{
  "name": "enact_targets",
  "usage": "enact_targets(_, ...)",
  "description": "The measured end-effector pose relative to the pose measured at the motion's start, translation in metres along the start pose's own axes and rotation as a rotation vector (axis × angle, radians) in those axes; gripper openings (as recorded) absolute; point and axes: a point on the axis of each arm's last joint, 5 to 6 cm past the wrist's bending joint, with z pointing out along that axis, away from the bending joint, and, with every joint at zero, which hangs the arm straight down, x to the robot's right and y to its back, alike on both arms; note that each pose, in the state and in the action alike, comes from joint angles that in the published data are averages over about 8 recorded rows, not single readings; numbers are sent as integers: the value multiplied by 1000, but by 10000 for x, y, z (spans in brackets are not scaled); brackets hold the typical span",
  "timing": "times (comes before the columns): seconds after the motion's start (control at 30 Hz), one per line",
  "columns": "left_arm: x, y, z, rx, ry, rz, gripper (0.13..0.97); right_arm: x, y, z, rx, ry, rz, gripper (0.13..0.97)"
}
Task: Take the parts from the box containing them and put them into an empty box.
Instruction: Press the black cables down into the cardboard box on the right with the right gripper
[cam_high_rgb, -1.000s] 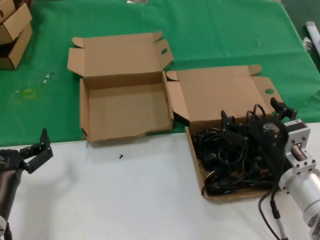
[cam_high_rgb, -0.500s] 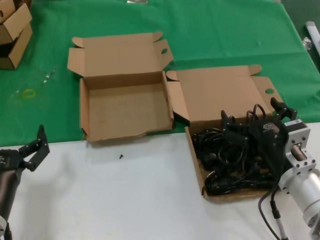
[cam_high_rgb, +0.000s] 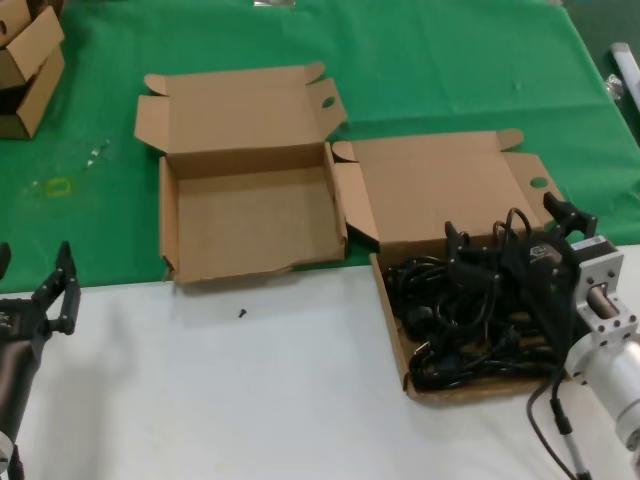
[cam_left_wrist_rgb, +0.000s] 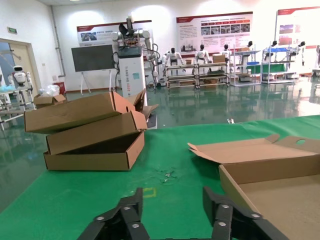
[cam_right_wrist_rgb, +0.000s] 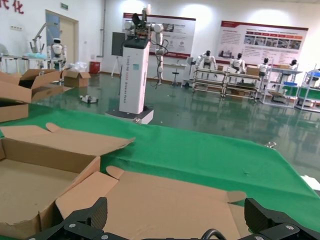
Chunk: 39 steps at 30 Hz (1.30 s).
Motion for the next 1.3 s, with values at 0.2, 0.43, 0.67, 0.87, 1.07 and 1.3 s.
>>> enact_targets(0.2,0,0,0,0,0,0,463,88,-89,-15,6,-54,-52,966)
enact_targets(0.43,0,0,0,0,0,0,300,269,-287,-42,14,-175,-168,966)
enact_targets(0.67,0,0,0,0,0,0,214,559,-596,-38,0,-351,-342,966)
enact_targets(0.87,0,0,0,0,0,0,170,793,-869,13,-38,-522,-539,966)
enact_targets(1.07,0,0,0,0,0,0,143,1016,-1129,154,-48,-659,-754,966)
enact_targets(1.3,0,0,0,0,0,0,143,1187,-1321,298,-29,-857,-992,966)
